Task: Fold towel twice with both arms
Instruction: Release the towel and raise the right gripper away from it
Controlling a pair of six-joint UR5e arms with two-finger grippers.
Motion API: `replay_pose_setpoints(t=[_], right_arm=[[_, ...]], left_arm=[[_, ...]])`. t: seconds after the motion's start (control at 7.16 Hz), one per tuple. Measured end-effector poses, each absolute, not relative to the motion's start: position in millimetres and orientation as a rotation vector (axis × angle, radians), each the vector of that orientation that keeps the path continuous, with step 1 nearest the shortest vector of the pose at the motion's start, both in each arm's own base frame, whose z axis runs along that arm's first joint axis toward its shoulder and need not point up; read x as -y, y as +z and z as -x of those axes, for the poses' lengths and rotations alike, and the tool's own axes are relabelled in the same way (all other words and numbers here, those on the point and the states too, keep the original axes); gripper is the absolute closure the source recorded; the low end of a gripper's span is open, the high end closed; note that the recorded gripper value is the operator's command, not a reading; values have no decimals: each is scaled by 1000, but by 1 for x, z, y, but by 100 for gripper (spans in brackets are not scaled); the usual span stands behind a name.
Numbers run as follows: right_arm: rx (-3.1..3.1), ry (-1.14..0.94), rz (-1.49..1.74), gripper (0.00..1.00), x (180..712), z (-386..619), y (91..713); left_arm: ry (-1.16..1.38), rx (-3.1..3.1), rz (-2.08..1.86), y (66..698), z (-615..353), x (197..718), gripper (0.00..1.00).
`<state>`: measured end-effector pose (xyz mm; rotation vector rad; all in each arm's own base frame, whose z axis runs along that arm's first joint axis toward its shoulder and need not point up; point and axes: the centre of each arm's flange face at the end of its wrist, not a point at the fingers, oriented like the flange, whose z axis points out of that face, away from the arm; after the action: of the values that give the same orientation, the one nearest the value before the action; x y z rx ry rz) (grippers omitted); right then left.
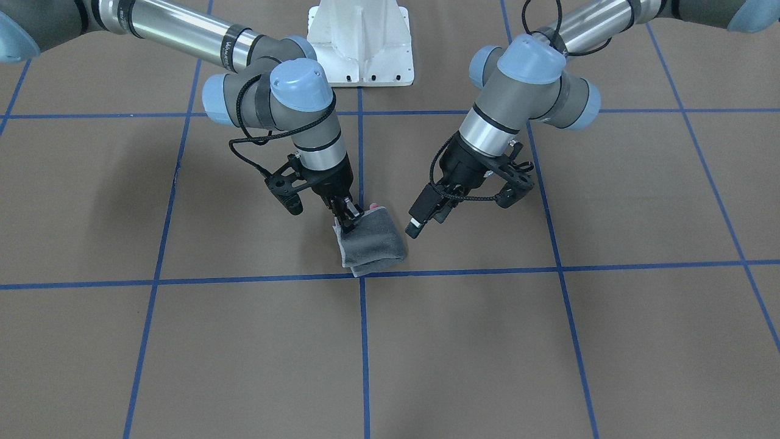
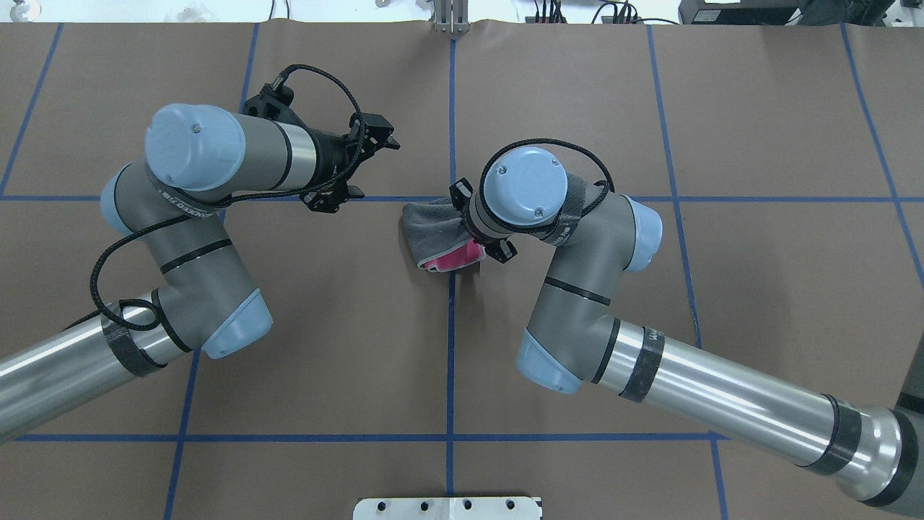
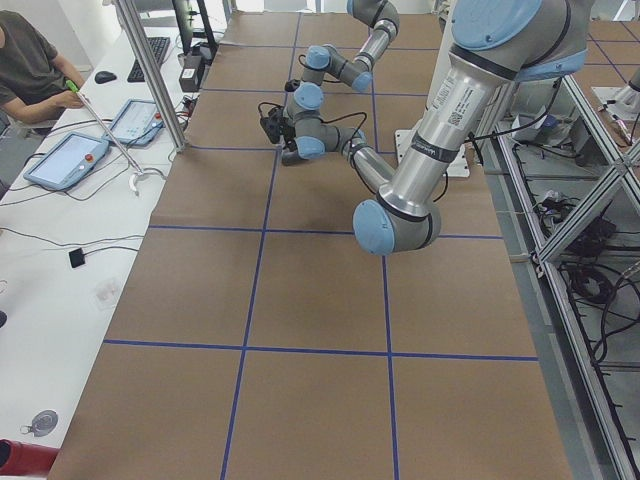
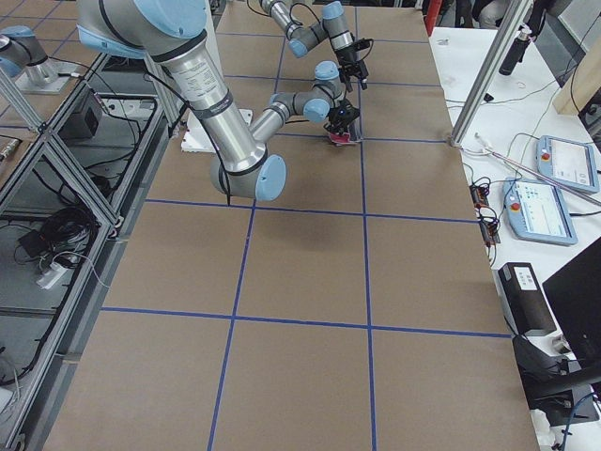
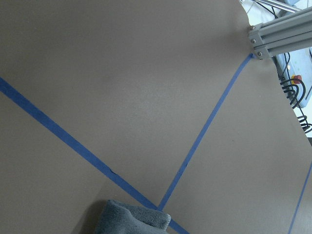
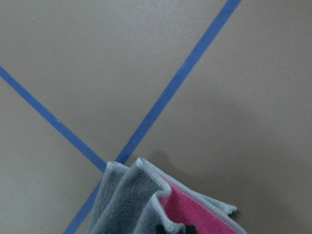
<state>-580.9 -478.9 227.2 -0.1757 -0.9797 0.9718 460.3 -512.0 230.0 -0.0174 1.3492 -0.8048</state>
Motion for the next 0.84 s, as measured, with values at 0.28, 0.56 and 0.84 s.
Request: replay_pose_setpoints(t=[0.28, 0.56, 0.84], right_arm=[[972, 964, 181, 0, 475, 577, 238], [984, 926, 169, 0, 472, 564, 239], [982, 911, 137, 0, 495, 559, 236]], left_arm=[[-801, -1346, 14, 231, -461, 512, 0], [-798, -1342, 12, 232, -461, 513, 0], [-797, -1340, 13, 233, -463, 513, 0]])
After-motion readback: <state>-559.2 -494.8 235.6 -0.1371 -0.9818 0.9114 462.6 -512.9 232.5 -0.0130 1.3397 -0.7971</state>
